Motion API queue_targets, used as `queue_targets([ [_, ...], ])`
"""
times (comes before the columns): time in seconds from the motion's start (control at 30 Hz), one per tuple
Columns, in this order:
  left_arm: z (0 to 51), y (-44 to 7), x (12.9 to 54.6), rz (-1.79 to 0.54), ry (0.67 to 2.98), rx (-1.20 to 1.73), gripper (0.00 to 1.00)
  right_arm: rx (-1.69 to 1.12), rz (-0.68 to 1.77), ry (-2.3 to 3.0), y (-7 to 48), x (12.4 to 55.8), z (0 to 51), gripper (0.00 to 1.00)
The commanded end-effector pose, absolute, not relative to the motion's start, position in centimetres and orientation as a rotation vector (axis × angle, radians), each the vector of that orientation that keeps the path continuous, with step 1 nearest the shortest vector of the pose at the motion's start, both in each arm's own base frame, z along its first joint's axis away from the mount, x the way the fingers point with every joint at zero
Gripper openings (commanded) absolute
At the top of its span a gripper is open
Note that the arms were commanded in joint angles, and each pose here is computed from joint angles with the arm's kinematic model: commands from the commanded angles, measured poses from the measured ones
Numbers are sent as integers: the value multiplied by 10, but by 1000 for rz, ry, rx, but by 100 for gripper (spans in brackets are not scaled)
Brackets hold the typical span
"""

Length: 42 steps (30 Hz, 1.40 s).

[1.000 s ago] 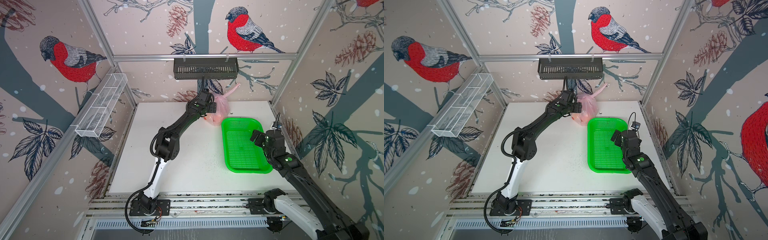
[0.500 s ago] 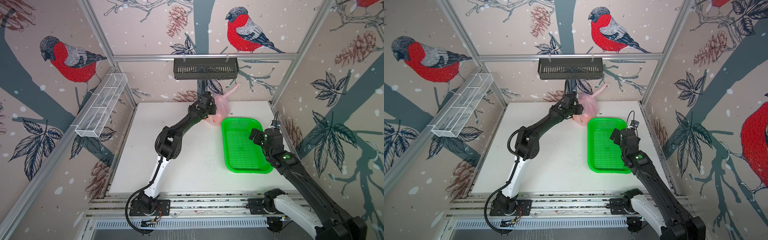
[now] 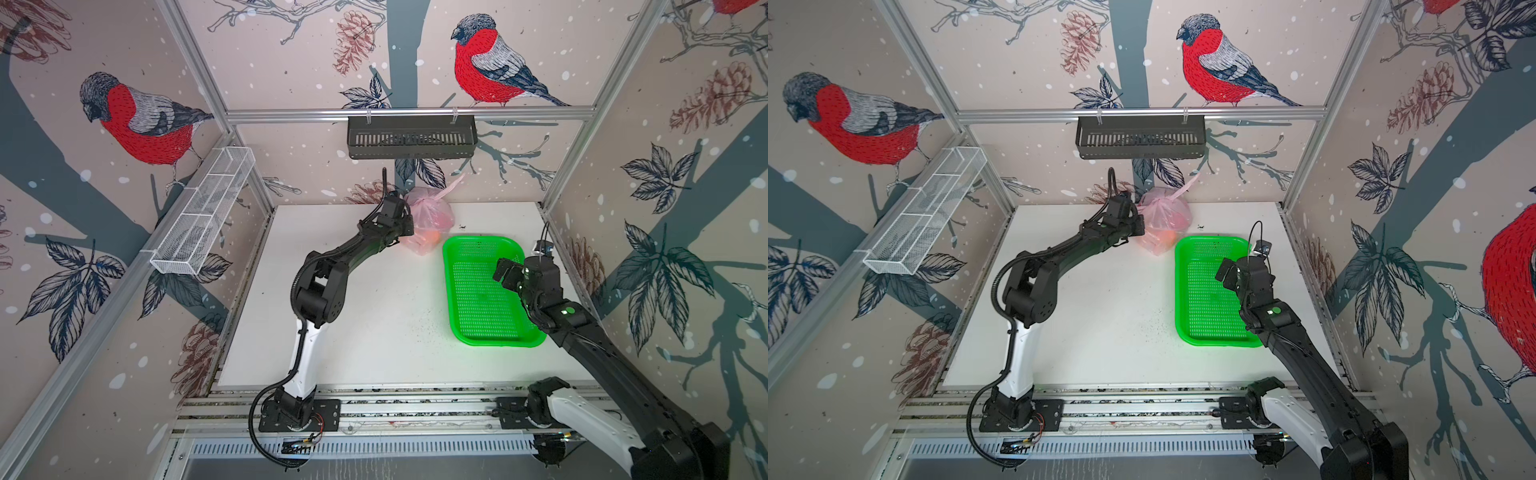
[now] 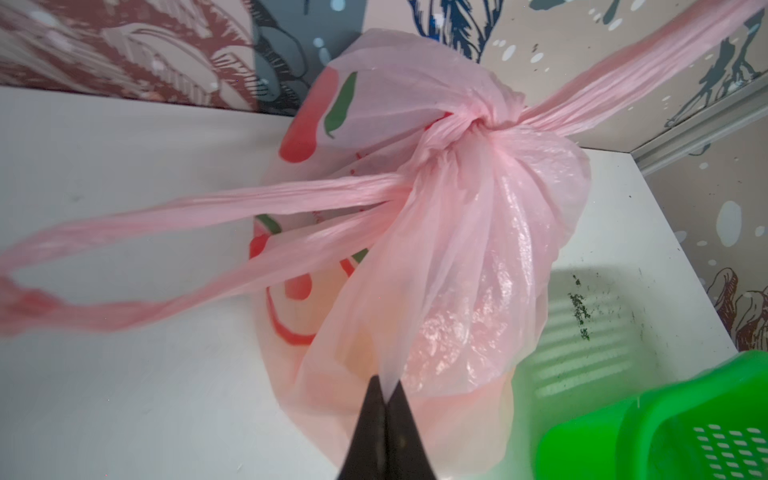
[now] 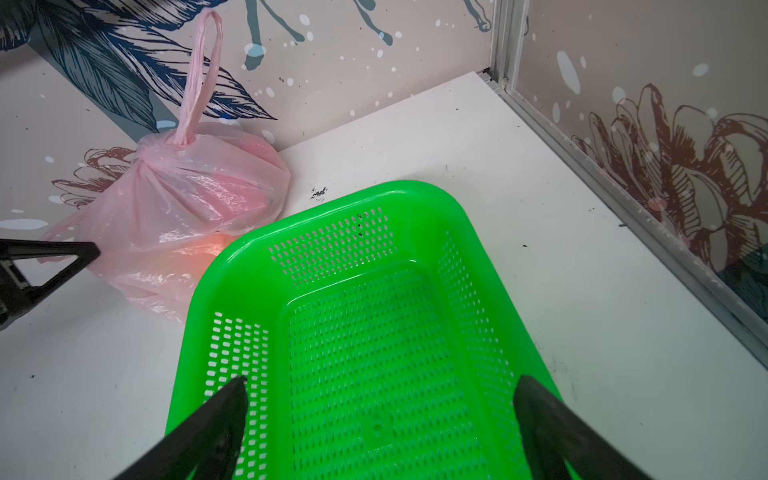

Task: Untie the knot of the plastic bag and take out the fruit

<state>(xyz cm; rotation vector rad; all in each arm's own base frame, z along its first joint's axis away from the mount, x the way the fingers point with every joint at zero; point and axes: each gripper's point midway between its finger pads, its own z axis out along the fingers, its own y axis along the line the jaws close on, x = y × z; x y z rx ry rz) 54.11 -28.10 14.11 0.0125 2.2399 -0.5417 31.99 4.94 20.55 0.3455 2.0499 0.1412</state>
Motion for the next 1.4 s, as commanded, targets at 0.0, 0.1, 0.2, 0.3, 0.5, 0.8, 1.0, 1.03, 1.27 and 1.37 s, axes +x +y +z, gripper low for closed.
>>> queue_targets([
  [0.0, 175, -256, 534, -564, 2121, -78, 0, 323, 189, 2017, 63, 327, 216, 99],
  [0.1, 175, -231, 504, -549, 2139, -122, 0, 292, 203, 2023, 78, 330, 216, 99],
  [0.2, 169, -213, 467, -555, 2185, -153, 0, 253, 216, 2026, 96, 331, 217, 99],
  [0.3, 164, -192, 429, -560, 2192, -208, 0, 211, 235, 2032, 119, 332, 216, 99],
  [0.5, 160, -161, 350, -644, 2182, -293, 0, 118, 332, 2042, 176, 328, 218, 99],
  [0.8, 171, -201, 264, -980, 2150, -203, 0, -45, 411, 2103, 271, 312, 223, 99],
  [1.0, 180, -231, 257, -1107, 2143, -115, 5, -64, 390, 2137, 291, 305, 221, 99],
  [1.03, 185, -232, 259, -1105, 2138, -101, 8, -60, 392, 2134, 292, 303, 222, 99],
  [1.27, 228, -208, 275, -846, 2120, -75, 50, -120, 417, 2096, 305, 294, 232, 99],
  [1.37, 241, -179, 284, -716, 2120, -128, 56, -146, 409, 2096, 313, 298, 232, 94],
])
